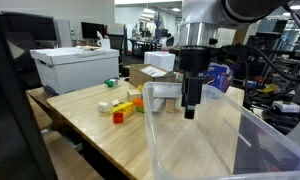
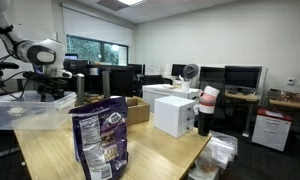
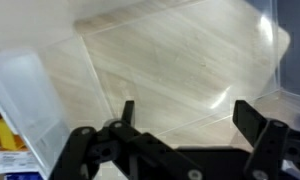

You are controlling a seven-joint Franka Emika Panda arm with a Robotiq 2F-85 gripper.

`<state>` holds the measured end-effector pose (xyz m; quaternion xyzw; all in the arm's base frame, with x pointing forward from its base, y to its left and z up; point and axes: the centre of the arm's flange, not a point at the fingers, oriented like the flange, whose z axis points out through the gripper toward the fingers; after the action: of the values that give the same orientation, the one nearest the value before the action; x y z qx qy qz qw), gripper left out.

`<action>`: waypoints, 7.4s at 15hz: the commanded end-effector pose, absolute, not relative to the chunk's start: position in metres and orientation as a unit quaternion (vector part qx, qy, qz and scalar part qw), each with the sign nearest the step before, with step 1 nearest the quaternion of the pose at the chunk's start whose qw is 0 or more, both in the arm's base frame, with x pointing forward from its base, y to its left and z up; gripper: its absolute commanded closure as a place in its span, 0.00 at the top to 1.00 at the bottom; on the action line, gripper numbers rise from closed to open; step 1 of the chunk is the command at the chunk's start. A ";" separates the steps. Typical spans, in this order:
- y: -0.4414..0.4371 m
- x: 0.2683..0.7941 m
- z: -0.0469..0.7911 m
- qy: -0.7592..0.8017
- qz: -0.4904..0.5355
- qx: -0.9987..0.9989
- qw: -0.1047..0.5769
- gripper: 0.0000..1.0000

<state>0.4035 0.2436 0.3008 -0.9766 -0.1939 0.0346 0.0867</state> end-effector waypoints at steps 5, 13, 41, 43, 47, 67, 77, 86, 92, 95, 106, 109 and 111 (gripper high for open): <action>0.243 0.408 0.315 -0.101 -0.004 -0.990 -0.100 1.00; 0.222 0.367 0.323 0.103 0.067 -0.972 -0.201 1.00; 0.225 0.322 0.315 0.159 0.036 -0.986 -0.020 0.02; 0.220 0.337 0.317 0.131 0.034 -0.991 -0.018 0.02; 0.217 0.361 0.320 0.078 0.032 -0.996 -0.007 0.02; 0.212 0.424 0.309 -0.007 0.061 -0.996 0.068 0.38; 0.247 0.405 0.402 -0.135 0.035 -0.988 0.066 1.00; 0.176 0.404 0.469 -0.227 0.044 -0.973 0.007 1.00; 0.120 0.403 0.507 -0.138 0.001 -0.989 -0.049 1.00; 0.105 0.396 0.519 -0.117 0.004 -0.991 -0.062 1.00; 0.086 0.382 0.536 -0.053 -0.006 -0.994 -0.100 1.00; 0.086 0.381 0.536 -0.053 -0.006 -0.993 -0.101 1.00; 0.086 0.381 0.536 -0.053 -0.006 -0.993 -0.101 1.00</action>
<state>0.3813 0.0863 0.5357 -0.9935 -0.0528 -0.0055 -0.1007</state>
